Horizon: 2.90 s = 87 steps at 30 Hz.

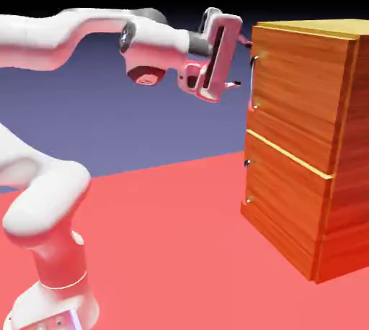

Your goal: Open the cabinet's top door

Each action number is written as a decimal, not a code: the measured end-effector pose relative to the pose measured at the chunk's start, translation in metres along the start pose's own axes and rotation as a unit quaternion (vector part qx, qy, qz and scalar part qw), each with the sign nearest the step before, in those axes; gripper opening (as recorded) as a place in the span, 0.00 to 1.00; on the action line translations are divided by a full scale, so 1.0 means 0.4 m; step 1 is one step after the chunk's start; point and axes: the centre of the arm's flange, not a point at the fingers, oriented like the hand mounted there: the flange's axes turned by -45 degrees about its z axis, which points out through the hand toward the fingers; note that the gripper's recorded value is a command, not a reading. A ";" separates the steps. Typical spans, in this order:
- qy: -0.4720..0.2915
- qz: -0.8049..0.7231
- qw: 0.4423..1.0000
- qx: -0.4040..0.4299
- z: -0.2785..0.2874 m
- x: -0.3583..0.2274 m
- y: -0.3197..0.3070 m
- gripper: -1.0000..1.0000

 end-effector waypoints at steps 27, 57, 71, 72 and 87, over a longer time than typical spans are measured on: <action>-0.079 0.575 0.811 0.071 0.184 -0.290 0.244 0.50; -0.173 0.627 0.759 -0.037 0.169 -0.192 0.307 0.00; -0.254 0.598 0.748 -0.137 0.024 -0.018 0.312 0.00; -0.261 0.595 0.746 -0.144 0.015 -0.003 0.312 0.00; -0.348 0.550 0.715 -0.255 -0.086 0.235 0.297 0.00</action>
